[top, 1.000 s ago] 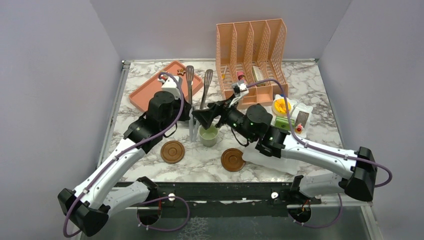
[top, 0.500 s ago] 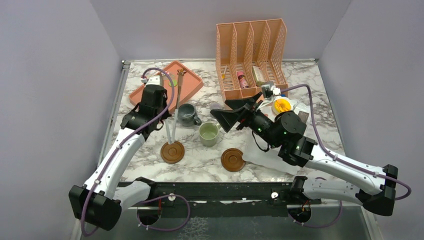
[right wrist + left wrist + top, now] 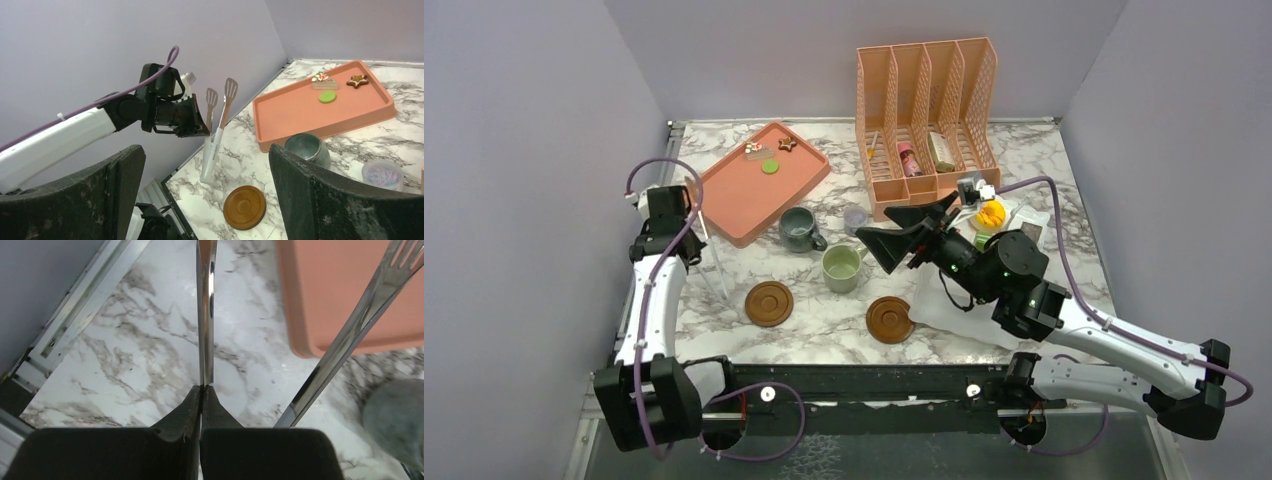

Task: Serve the afternoon tea
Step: Place the clamp at the center of the board.

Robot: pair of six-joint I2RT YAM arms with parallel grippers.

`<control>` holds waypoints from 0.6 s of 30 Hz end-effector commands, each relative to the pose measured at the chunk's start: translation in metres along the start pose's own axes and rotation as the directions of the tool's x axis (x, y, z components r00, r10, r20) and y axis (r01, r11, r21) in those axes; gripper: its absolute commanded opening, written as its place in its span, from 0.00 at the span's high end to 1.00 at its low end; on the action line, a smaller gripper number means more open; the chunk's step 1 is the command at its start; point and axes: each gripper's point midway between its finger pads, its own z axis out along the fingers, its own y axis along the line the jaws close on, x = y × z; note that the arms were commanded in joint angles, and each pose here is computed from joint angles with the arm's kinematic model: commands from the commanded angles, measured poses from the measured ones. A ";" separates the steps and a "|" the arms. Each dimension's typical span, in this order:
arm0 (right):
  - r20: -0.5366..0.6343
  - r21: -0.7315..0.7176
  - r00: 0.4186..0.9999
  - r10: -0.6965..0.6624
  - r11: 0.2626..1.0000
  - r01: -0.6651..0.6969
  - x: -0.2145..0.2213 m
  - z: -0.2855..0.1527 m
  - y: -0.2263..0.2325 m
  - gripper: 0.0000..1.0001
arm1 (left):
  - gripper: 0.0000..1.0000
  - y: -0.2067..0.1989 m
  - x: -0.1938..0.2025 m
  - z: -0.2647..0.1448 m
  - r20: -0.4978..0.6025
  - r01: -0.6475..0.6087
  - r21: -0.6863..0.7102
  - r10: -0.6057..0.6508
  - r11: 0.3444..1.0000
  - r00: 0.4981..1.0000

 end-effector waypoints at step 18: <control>-0.010 -0.046 1.000 -0.003 0.999 0.002 -0.014 -0.016 0.013 0.00 | 1.00 0.073 0.042 0.078 -0.203 0.081 -0.127 -0.106 0.989 0.973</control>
